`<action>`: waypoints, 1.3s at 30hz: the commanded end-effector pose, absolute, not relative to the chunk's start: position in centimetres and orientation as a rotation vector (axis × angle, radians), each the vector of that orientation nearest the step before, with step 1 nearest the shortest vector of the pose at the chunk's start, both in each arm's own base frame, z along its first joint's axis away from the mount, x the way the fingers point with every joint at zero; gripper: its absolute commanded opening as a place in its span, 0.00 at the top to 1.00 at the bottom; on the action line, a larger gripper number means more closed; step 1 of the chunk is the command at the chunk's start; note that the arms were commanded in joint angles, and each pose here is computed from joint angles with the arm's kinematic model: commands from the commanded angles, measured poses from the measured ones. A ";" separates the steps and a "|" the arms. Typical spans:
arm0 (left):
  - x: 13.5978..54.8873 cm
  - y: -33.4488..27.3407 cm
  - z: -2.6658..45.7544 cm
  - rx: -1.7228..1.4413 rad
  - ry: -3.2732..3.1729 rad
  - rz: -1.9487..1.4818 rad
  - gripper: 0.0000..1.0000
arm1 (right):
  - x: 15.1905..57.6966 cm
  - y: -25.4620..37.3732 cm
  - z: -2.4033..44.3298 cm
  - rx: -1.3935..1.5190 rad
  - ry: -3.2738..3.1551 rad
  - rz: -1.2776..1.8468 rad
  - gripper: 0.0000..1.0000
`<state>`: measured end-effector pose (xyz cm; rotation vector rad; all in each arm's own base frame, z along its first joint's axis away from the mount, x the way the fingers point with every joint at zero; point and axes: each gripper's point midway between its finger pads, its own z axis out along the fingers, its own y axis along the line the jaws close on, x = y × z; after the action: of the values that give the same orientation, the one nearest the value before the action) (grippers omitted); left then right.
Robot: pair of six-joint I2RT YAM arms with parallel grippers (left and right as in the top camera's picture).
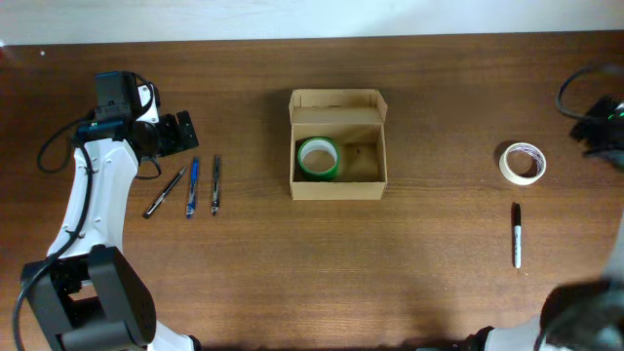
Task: Pack container
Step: 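Release the green tape, move the right gripper to the white tape roll, grasp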
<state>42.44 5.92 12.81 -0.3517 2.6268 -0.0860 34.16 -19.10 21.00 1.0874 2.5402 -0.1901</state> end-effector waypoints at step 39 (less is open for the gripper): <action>42.9 6.1 13.2 -0.332 2.618 -0.079 0.01 | 36.2 -19.4 0.3 1.476 2.747 0.089 0.96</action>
<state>42.44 5.92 12.81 -0.3517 2.6268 -0.0860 36.11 -20.11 -0.07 1.5168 2.7175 0.0349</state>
